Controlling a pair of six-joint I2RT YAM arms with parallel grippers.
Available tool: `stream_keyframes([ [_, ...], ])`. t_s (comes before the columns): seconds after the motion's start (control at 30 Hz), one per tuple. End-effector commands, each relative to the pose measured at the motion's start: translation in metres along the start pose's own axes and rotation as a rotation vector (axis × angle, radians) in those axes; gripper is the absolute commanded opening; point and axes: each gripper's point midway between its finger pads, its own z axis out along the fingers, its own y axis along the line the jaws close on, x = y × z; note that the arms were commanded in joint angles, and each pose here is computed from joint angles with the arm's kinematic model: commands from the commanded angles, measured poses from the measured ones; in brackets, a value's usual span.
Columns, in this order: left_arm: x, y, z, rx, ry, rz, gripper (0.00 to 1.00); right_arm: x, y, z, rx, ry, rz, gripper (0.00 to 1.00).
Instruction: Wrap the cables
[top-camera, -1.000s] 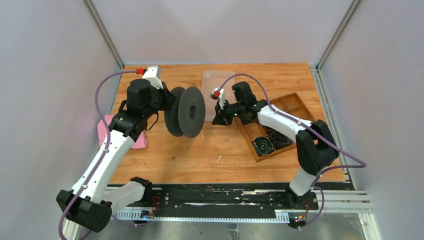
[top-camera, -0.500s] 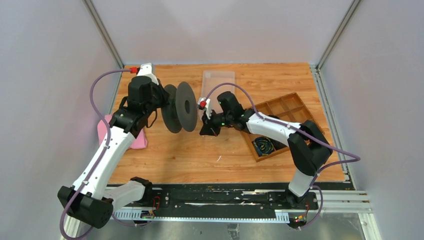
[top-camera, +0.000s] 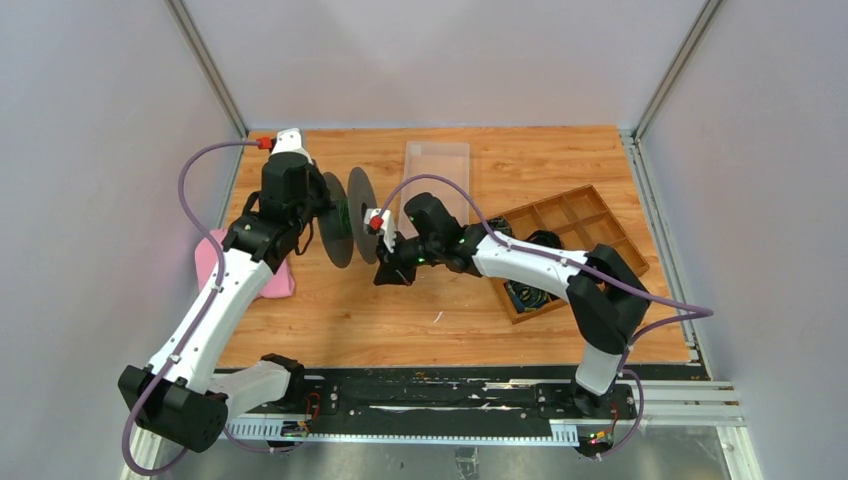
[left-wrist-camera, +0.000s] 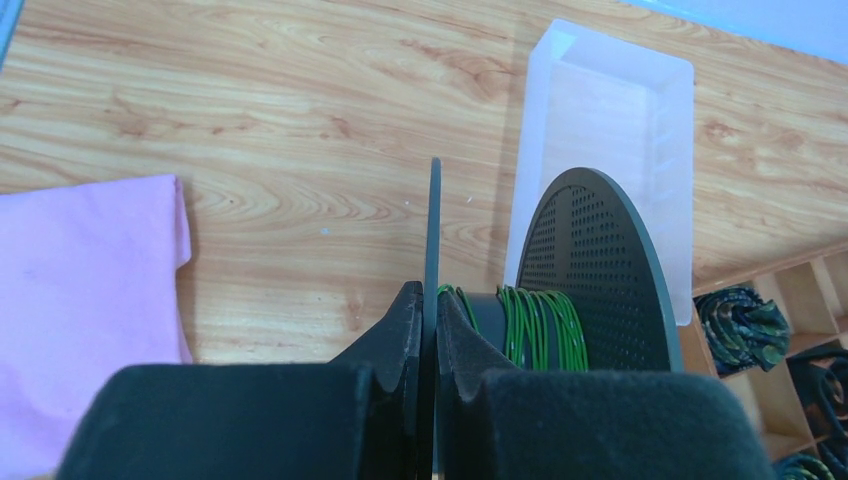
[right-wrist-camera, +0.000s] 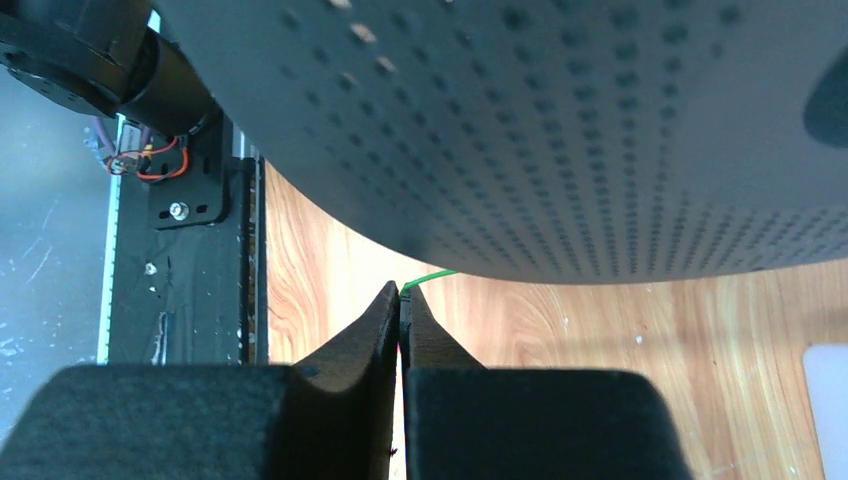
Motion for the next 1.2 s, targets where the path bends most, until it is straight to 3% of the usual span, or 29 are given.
stream_keyframes([
  [0.0, -0.055, 0.008, 0.002, -0.055, -0.223, -0.090, 0.00, 0.019, 0.044, 0.014, -0.145, 0.116, 0.080, 0.01],
  [0.67, -0.046, 0.016, 0.010, -0.082, -0.232, -0.029, 0.00, -0.025, 0.081, -0.001, -0.283, 0.142, 0.000, 0.01],
  [1.17, -0.034, 0.011, 0.010, -0.060, -0.230, 0.057, 0.00, -0.072, 0.063, -0.012, -0.152, 0.135, -0.002, 0.01],
])
